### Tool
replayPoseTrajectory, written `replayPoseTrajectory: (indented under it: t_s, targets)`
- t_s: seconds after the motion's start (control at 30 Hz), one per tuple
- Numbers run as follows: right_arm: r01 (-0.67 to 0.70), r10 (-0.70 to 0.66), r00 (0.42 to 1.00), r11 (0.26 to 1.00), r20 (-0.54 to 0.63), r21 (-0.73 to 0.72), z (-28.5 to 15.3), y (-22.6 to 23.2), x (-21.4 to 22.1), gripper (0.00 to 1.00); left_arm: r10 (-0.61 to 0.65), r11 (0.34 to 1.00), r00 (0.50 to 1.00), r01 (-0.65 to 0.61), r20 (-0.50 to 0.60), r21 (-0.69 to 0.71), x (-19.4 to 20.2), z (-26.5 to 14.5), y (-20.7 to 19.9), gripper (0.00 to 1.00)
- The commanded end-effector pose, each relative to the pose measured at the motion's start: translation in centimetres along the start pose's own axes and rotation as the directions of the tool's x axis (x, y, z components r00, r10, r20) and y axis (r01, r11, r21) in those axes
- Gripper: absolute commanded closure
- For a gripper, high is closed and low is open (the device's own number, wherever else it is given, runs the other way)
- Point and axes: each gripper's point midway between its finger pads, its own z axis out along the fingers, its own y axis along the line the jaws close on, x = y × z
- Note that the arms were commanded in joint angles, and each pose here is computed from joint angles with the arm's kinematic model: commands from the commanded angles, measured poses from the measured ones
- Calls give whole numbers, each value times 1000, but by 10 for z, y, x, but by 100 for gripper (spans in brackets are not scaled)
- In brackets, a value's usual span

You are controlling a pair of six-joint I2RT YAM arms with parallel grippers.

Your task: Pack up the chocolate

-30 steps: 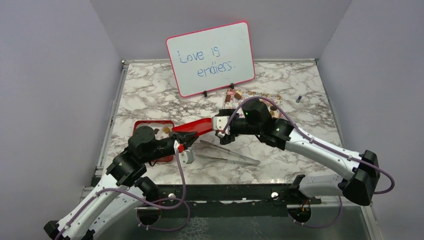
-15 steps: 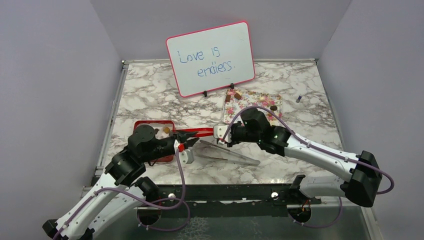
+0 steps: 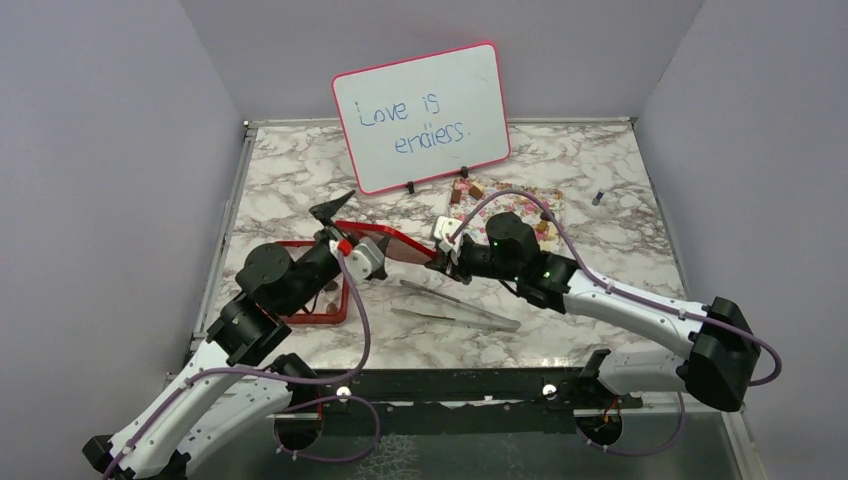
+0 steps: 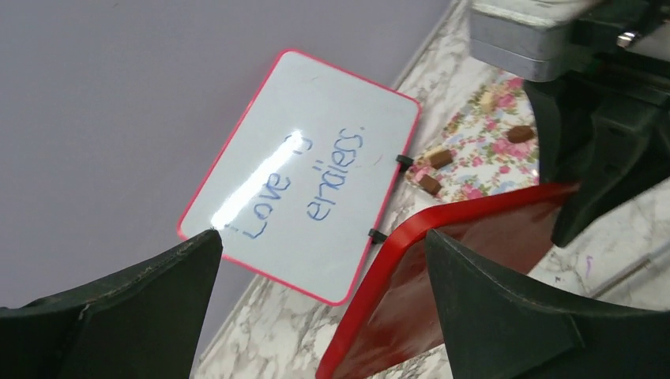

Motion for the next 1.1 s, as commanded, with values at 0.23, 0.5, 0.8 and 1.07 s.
replayPoseTrajectory:
  t_s: [0.23, 0.5, 0.8, 1.07]
  targets:
    - [-643, 631, 737, 765, 243, -36, 31, -18, -78, 99, -352, 786, 930, 230, -109, -574, 35, -4, 90, 1]
    - [-892, 890, 384, 427, 246, -150, 62, -18, -84, 99, -637, 494, 760, 277, -126, -824, 71, -5, 134, 1]
    - [-959, 976, 81, 132, 200, -253, 97, -14, -79, 99, -777, 242, 626, 393, 65, -887, 128, -17, 170, 8]
    - [-945, 992, -69, -32, 102, -325, 138, 7, -80, 99, -806, -214, 559, 25, 192, -976, 186, -80, 204, 5]
